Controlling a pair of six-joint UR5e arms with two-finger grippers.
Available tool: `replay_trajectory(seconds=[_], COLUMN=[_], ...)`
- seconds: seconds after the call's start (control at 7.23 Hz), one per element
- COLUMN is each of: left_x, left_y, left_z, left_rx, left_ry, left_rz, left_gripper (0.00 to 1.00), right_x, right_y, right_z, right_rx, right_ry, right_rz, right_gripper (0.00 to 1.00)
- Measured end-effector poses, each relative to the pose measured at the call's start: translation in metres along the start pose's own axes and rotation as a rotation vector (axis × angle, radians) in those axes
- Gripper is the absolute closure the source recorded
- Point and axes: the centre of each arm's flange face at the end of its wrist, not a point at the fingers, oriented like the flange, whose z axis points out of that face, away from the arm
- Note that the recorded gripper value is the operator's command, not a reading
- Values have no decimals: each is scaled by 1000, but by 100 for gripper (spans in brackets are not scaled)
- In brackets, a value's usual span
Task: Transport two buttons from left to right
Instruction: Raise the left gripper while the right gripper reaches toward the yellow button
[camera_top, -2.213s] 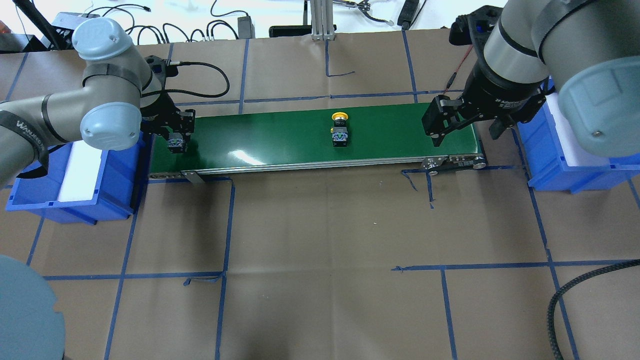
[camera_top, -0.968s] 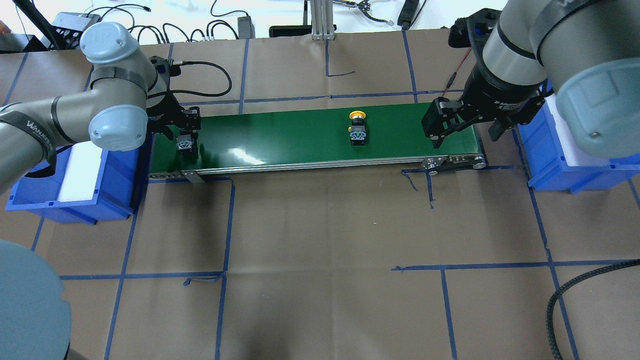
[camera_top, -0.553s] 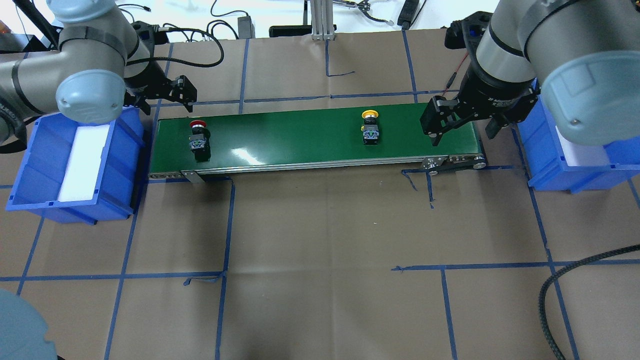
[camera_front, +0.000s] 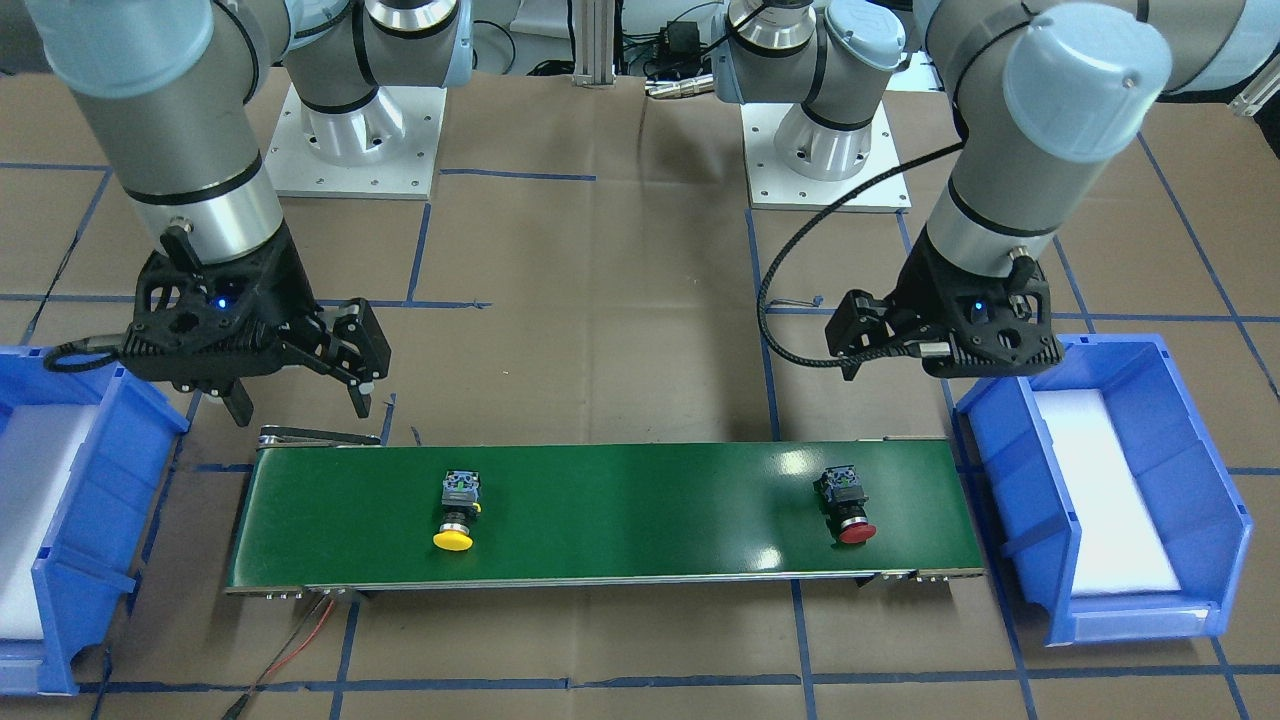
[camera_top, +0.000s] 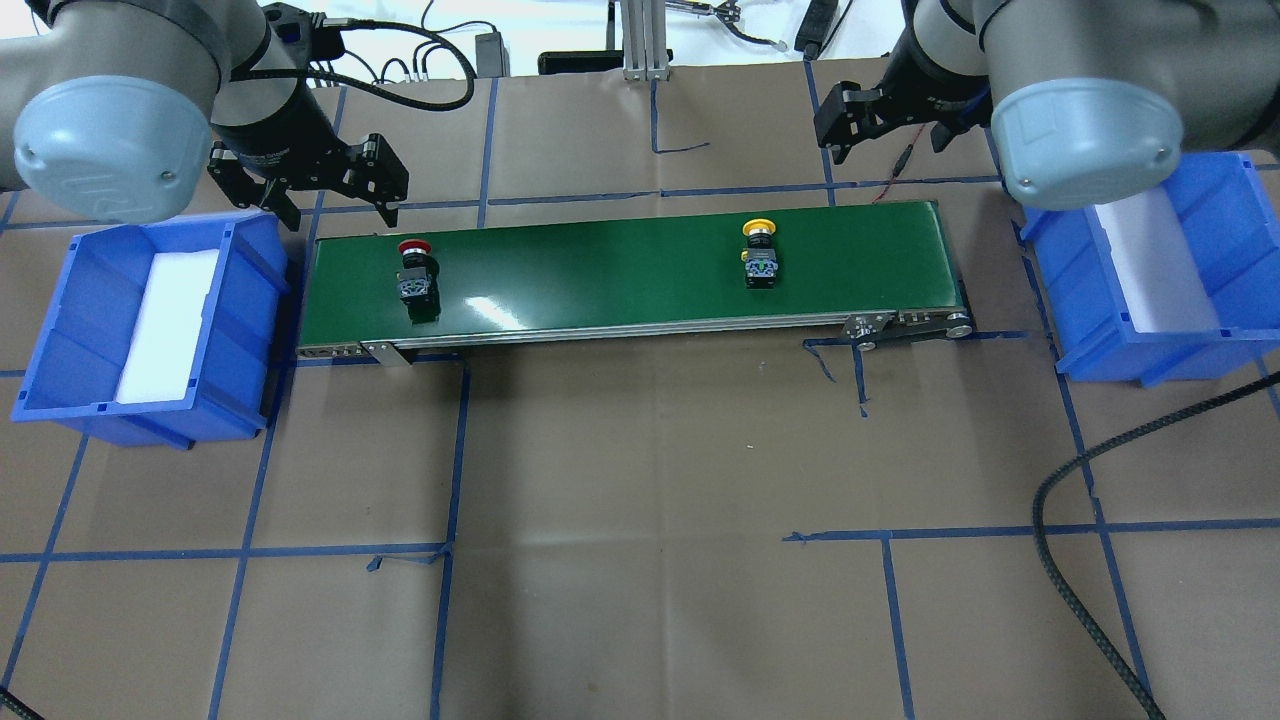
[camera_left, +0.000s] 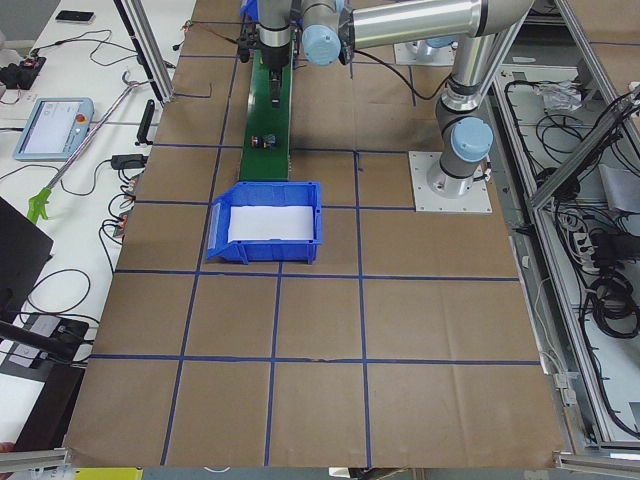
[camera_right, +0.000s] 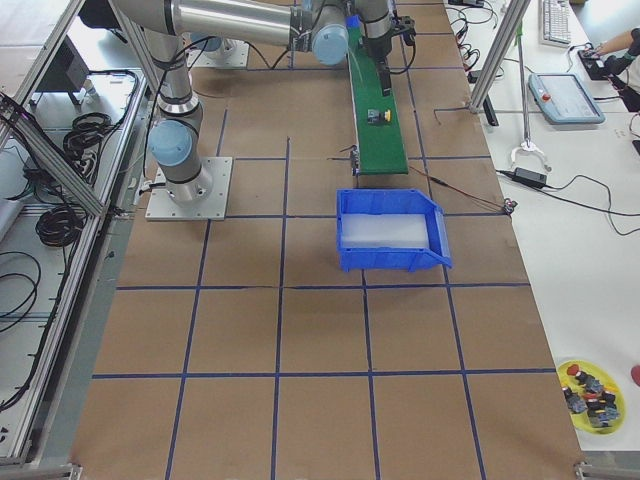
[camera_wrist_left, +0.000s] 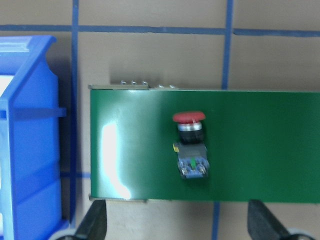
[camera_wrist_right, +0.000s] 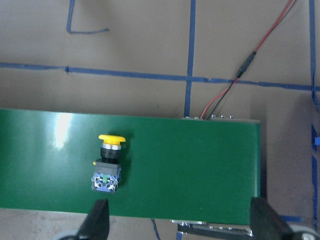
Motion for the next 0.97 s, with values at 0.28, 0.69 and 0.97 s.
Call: replay_trajectory(seconds=[0.28, 0.69, 0.97], left_x=[8, 4, 4], left_y=[34, 44, 45], left_z=[-26, -37, -37], left_rx=[-12, -6, -7], left_ry=[4, 5, 6], left_rz=[31, 88, 88], left_gripper=[0, 0, 0], right_x=[-6, -7, -6], right_y=[-8, -1, 3], right_z=[34, 103, 133], right_rx=[15, -91, -139], right_ry=[-63, -76, -57], right_rz=[36, 48, 49], right_gripper=[0, 0, 0])
